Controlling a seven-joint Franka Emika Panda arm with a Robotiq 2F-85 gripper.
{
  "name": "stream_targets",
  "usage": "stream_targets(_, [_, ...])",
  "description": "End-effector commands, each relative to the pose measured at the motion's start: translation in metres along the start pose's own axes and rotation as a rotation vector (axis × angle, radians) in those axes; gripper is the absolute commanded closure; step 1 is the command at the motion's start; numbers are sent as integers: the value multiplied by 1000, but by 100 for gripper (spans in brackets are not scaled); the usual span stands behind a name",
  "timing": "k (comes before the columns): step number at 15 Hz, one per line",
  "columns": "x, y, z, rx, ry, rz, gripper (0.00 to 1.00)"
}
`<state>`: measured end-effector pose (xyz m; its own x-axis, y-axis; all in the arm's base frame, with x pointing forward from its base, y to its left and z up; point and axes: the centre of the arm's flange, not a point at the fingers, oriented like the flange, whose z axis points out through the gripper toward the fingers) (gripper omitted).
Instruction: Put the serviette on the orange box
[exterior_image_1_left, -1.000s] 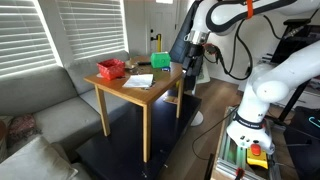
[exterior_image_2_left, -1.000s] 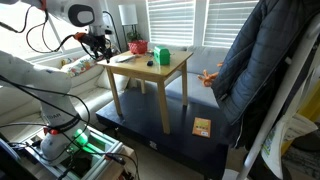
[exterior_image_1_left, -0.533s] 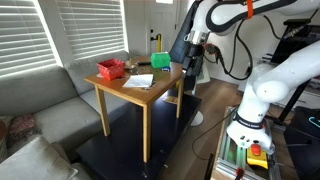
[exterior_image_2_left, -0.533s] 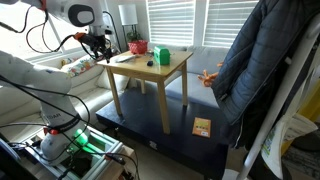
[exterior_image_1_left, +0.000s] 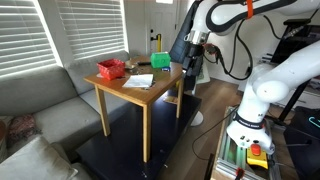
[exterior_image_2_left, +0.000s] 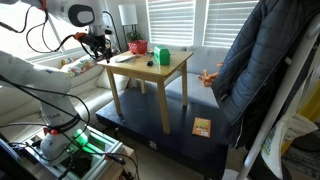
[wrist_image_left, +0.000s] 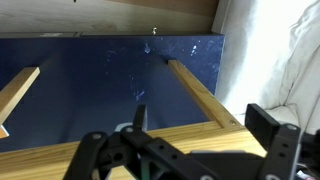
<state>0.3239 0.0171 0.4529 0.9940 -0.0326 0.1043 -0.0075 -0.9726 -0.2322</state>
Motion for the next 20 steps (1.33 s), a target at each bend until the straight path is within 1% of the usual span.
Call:
stream_targets(1, [0,0,0,0,0,0,0])
stream_targets(2, [0,0,0,0,0,0,0])
stream_targets(4, [13,-9,-4,28,31,15,0])
stream_targets(10, [52,-20,-15,71,31,55,0])
stream_targets(14, [80,-18,-8,50,56,88,0])
stream_targets(18, [111,-12,6,46,119,131,0])
stream_targets(20, [126,-9,13,31,151,142,0])
